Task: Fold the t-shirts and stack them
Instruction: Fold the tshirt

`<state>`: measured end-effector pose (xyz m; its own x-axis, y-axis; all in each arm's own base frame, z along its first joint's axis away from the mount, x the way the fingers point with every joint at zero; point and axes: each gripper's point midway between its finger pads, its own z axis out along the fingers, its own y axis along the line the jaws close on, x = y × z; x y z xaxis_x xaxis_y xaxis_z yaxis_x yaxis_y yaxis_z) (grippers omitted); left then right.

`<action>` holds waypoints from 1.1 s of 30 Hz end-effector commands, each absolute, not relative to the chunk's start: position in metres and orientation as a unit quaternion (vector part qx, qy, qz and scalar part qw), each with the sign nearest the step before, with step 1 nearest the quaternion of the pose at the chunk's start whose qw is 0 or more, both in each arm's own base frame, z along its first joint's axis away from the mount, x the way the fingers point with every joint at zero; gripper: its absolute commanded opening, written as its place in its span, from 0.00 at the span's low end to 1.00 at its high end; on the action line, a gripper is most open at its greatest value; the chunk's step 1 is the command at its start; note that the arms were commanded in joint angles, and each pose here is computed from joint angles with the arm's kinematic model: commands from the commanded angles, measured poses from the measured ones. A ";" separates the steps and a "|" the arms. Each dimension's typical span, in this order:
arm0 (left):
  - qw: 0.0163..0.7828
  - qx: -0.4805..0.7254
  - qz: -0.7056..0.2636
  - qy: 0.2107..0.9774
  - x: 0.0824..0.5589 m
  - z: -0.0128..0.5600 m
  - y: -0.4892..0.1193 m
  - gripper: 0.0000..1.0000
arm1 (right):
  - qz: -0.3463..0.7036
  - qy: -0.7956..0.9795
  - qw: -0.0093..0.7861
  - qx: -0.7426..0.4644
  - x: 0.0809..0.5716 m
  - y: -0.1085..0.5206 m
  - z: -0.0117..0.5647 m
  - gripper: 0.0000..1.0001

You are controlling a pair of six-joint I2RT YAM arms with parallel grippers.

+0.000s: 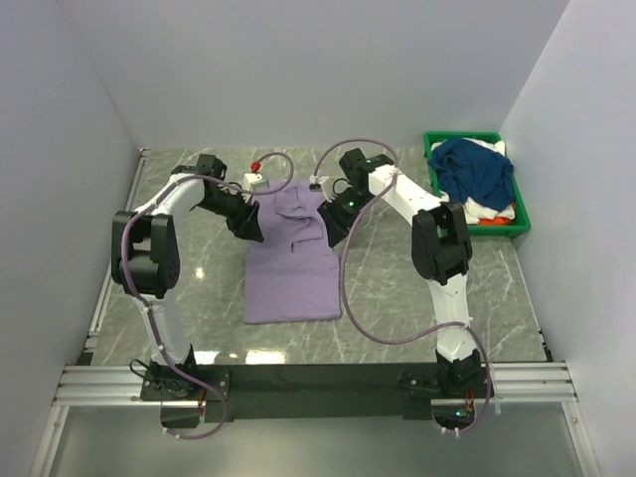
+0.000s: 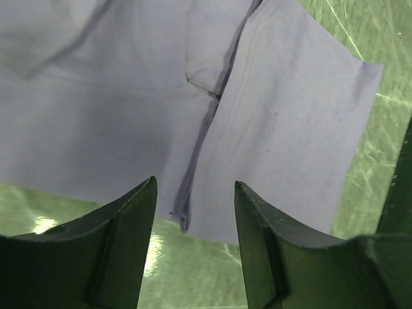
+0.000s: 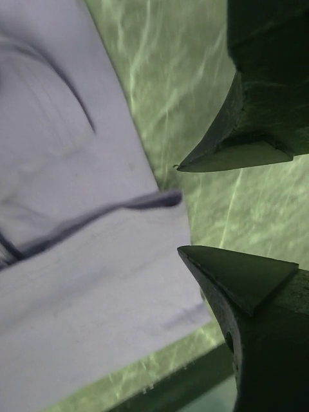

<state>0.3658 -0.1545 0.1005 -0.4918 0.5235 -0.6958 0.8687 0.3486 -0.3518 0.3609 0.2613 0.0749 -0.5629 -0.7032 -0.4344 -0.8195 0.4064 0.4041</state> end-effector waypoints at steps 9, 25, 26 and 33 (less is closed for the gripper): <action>0.195 0.398 -0.377 0.813 0.356 0.073 -0.154 0.58 | 0.325 0.856 0.062 -0.399 0.341 0.263 0.058 0.57; 0.146 0.398 -0.356 0.833 0.340 0.039 -0.144 0.57 | 0.331 0.866 0.041 -0.372 0.340 0.265 0.043 0.55; 0.145 0.398 -0.354 0.834 0.340 0.038 -0.144 0.56 | 0.332 0.866 0.039 -0.371 0.340 0.266 0.043 0.55; 0.139 0.397 -0.344 0.839 0.336 0.030 -0.139 0.56 | 0.321 0.876 0.030 -0.360 0.341 0.262 0.034 0.54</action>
